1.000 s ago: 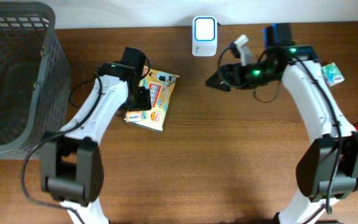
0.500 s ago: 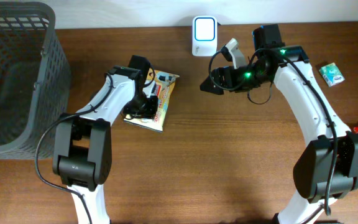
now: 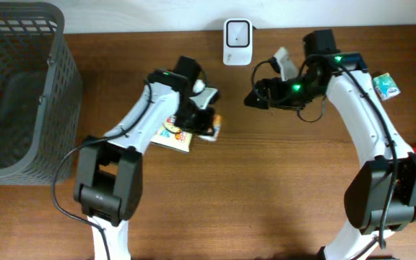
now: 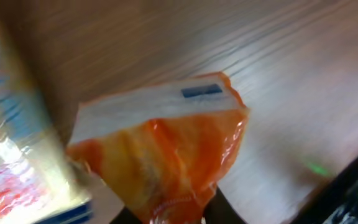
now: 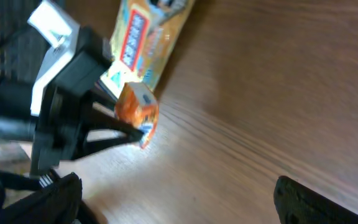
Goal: Scan the item barcode
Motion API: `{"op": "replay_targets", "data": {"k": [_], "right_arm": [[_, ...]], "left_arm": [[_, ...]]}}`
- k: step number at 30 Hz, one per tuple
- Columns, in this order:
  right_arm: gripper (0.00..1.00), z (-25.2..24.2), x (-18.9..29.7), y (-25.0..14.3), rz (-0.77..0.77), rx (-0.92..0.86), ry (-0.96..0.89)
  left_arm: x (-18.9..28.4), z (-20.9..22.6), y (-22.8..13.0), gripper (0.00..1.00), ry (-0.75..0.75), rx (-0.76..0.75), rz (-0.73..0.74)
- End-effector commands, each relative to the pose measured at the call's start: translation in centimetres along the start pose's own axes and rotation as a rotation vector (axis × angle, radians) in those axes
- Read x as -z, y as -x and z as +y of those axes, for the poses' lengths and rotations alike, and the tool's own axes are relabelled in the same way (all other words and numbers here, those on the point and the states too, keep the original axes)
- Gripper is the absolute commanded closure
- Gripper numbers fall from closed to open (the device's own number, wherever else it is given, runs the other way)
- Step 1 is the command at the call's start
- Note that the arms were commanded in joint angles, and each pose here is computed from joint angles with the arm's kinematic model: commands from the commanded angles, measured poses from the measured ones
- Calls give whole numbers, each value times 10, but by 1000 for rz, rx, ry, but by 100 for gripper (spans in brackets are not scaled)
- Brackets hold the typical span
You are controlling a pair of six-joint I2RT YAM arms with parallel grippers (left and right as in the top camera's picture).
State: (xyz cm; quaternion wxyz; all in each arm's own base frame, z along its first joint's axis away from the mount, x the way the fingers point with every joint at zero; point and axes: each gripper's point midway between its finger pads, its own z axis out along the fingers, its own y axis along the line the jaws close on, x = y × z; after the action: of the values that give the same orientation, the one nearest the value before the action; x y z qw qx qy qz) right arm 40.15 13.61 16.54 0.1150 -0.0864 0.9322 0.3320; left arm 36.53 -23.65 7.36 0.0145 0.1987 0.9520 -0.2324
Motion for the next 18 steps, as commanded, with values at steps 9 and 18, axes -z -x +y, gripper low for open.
{"op": "replay_targets", "data": {"k": [9,18], "right_arm": [[2,-24,21,-16,24,-137,-68],[2,-32,10,-14,40,-147,-68]], "left_arm": [[-20,-30,15,1,-16,-23,-1],[79,34,22,12,249,120,-30]]}}
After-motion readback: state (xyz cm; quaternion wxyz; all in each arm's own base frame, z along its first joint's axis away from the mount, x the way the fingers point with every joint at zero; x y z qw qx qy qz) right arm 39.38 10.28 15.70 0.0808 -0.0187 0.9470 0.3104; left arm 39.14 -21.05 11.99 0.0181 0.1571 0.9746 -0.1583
